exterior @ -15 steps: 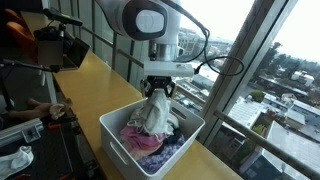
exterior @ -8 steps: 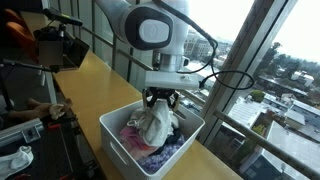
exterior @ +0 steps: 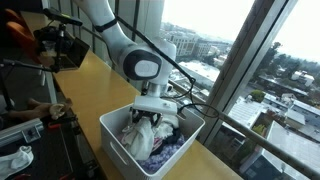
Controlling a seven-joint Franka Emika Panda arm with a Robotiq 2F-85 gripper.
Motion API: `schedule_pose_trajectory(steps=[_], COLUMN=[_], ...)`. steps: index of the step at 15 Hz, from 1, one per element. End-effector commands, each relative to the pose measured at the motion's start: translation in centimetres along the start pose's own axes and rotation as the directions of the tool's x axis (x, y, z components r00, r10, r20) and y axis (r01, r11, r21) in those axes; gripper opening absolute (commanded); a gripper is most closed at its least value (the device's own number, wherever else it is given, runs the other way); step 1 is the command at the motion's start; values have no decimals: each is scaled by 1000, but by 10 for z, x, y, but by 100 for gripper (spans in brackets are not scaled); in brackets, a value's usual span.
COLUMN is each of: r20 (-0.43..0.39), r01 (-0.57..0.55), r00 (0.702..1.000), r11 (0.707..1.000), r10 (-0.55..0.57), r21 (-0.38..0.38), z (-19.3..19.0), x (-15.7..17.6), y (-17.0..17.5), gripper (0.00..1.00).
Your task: Put the pile of cloths on the table into the white basket
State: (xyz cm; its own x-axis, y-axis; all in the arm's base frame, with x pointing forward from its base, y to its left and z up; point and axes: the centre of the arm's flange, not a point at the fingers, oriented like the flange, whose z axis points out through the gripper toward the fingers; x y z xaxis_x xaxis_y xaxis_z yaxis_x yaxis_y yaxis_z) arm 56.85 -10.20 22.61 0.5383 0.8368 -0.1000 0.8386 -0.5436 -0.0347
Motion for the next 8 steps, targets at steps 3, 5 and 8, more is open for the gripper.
schedule_pose_trajectory(steps=[3, 5, 8], r20=[14, 22, 20], r01=[7, 8, 3], r00=[1000, 1000, 1000], r11=[997, 996, 995], r10=[-8, -10, -5], r21=[75, 93, 100], z=[74, 88, 94], x=[30, 33, 35], y=[2, 7, 14], gripper=[3, 3, 40])
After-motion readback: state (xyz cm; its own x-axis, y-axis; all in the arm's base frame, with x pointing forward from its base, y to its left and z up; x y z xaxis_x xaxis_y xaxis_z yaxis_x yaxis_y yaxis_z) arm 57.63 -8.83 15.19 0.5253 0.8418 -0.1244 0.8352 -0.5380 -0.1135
